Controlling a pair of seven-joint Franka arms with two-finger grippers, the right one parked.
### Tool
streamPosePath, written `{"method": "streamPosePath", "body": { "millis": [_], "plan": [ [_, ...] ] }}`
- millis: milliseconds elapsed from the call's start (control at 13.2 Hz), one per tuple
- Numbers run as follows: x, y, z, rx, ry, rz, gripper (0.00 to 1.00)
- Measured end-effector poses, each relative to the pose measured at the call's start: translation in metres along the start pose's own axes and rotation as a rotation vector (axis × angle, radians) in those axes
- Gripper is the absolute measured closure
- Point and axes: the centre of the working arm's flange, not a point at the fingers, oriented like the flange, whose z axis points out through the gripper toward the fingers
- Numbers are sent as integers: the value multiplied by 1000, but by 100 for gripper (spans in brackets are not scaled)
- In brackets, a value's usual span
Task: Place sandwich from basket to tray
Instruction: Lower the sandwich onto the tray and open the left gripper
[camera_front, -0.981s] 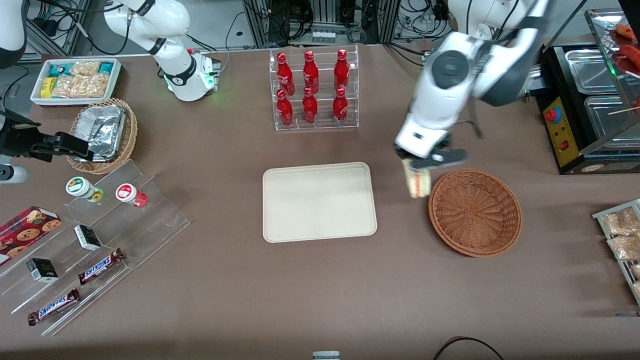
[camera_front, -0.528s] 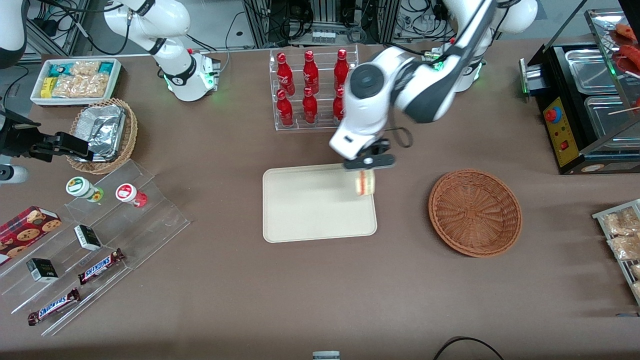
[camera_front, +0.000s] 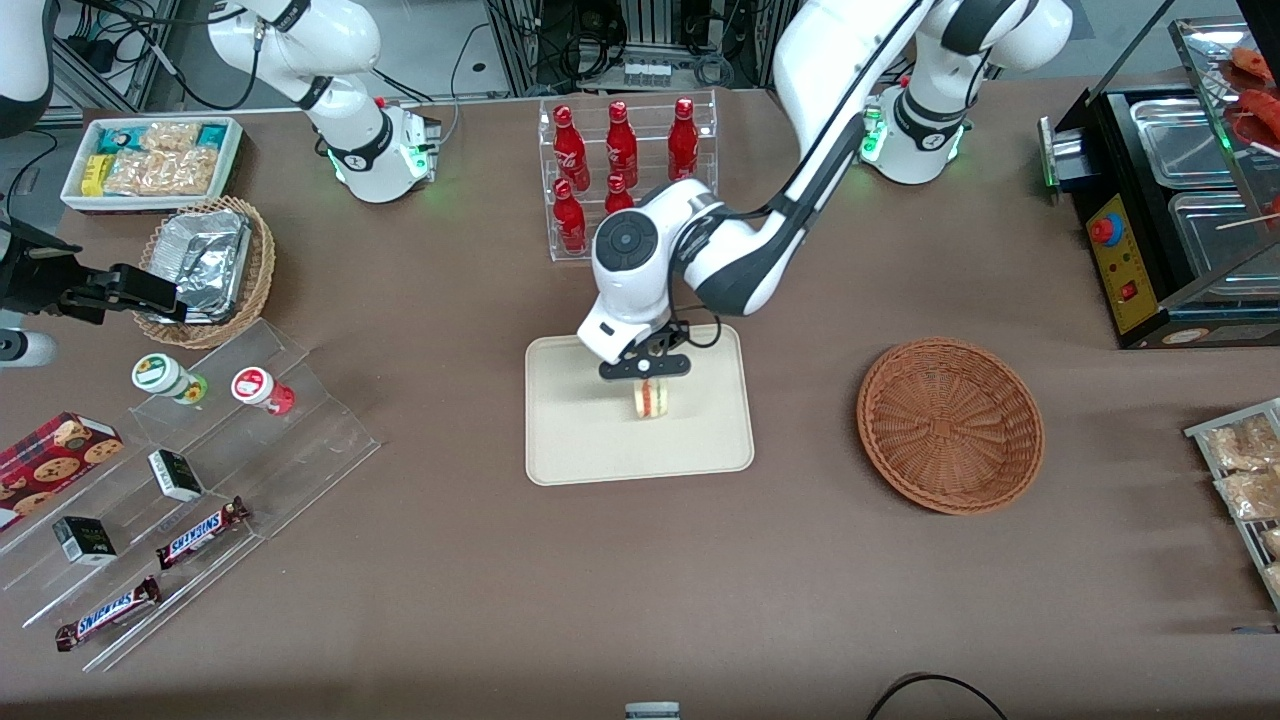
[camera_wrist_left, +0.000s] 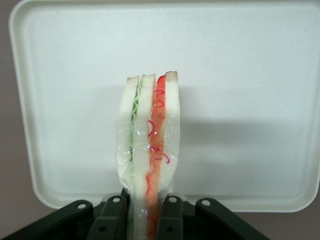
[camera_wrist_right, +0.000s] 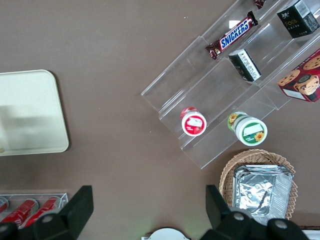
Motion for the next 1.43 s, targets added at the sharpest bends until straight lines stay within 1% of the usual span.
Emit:
{"method": "streamPosePath", "body": {
  "millis": [226, 679, 830, 906, 981, 1057, 1208, 1283, 1434],
  "plan": [
    [0, 7, 20, -14, 6, 6, 82],
    [-3, 11, 40, 0, -7, 13, 82],
    [-2, 12, 40, -2, -4, 12, 67],
    [0, 13, 36, -7, 1, 10, 53],
    [3, 14, 31, -12, 6, 9, 45],
    [5, 14, 23, -12, 9, 6, 33],
    [11, 12, -8, -2, 12, -3, 11],
    [14, 8, -34, 1, 16, -16, 1],
    [32, -21, -104, 1, 32, -66, 0]
  ]
}}
